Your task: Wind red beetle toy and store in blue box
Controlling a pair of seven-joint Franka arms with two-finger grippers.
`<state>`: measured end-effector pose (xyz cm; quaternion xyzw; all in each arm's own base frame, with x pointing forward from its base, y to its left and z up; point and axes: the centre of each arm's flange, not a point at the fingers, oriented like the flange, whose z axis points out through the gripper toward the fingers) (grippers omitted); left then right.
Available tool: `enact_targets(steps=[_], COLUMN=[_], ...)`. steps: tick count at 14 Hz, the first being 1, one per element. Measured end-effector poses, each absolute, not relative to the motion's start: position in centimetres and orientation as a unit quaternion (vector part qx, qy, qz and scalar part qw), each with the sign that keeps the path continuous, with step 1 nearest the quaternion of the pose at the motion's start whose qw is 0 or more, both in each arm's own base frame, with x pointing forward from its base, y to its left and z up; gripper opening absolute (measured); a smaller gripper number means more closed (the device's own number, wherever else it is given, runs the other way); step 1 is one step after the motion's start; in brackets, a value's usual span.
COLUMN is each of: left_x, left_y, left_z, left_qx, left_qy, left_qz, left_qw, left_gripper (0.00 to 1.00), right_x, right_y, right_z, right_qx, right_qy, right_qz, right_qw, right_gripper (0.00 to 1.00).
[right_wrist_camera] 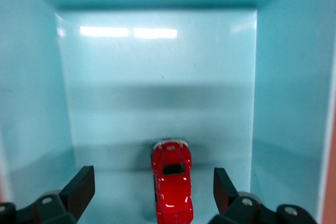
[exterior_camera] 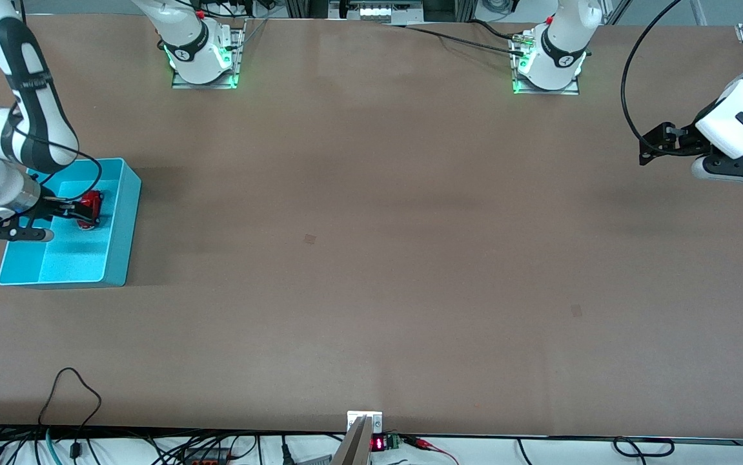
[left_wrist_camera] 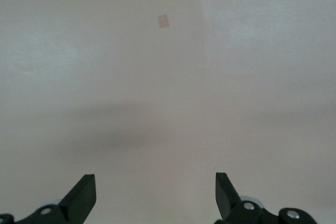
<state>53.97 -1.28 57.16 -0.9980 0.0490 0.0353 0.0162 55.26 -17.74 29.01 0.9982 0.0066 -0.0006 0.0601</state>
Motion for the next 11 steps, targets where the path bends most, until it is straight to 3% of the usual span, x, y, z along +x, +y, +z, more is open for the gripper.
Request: enact_targets(steps=[2, 7, 11], left_x=[54.0, 54.0, 54.0], left_y=[-1.3, -1.3, -1.3], left_z=[57.2, 57.2, 57.2], left_qx=[-0.998, -0.998, -0.998], left_qy=[0.049, 0.049, 0.049], left_qz=[0.035, 0.036, 0.036], left_qw=[0.016, 0.016, 0.016], left_gripper=[1.0, 1.0, 1.0], right_x=[55.7, 56.9, 57.2], right_y=[-16.3, -12.2, -8.7], right_z=[33.2, 45.7, 52.7], right_qx=[0.998, 0.998, 0.996], right_qy=[0.016, 0.03, 0.046], right_qz=[0.003, -0.047, -0.078], right_qw=[0.059, 0.04, 0.021], right_gripper=[1.0, 1.0, 1.0])
